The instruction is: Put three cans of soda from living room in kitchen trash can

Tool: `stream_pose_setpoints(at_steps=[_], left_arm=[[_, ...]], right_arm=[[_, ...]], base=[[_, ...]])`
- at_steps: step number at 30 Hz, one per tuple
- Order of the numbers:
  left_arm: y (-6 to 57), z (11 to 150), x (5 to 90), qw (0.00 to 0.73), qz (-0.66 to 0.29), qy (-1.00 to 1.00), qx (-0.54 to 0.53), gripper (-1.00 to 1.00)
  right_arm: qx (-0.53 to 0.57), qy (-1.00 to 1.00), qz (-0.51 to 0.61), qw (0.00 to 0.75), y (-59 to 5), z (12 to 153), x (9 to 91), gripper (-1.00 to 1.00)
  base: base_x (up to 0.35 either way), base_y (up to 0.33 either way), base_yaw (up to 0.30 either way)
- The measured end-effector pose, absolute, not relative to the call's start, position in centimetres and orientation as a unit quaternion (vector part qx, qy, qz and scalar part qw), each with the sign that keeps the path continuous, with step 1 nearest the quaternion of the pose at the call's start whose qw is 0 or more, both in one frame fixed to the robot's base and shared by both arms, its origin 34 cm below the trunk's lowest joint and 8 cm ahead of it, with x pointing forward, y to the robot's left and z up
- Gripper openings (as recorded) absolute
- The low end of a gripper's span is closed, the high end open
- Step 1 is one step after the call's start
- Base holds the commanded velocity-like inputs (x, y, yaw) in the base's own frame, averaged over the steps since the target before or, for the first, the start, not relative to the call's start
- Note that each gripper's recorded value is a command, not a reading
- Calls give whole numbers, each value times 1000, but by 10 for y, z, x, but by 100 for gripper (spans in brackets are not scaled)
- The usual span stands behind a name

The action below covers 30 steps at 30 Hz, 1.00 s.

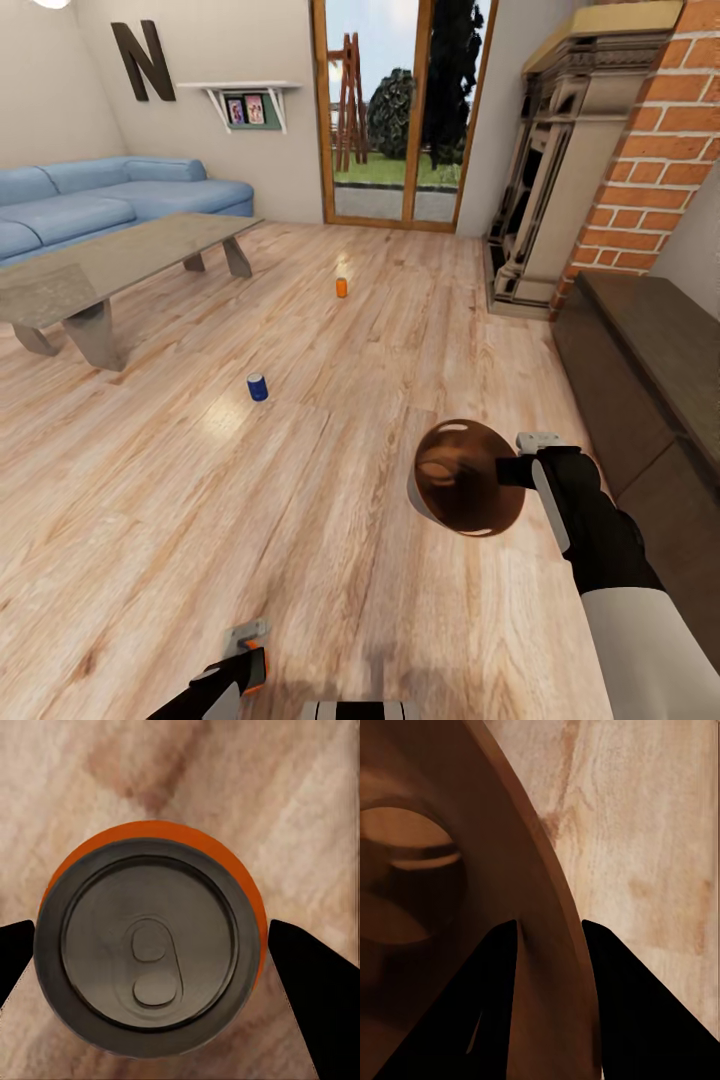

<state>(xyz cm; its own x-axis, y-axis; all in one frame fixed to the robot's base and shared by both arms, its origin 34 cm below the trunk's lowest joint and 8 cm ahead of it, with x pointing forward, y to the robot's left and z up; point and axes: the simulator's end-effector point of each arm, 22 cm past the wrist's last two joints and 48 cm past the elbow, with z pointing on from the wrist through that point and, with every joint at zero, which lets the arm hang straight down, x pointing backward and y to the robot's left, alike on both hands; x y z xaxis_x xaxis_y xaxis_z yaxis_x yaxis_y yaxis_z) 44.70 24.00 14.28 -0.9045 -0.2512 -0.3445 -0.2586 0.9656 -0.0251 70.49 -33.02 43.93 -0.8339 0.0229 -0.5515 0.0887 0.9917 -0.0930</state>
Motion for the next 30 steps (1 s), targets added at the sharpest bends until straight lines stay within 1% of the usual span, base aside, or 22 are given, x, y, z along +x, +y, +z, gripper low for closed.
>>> stream_pose_setpoints(at_steps=[30], left_arm=[[238,194,489,235,-1,963,-131,-100]], right_arm=[[31,940,-54,335,-328,509,702,-100]], base=[[0,0,0]])
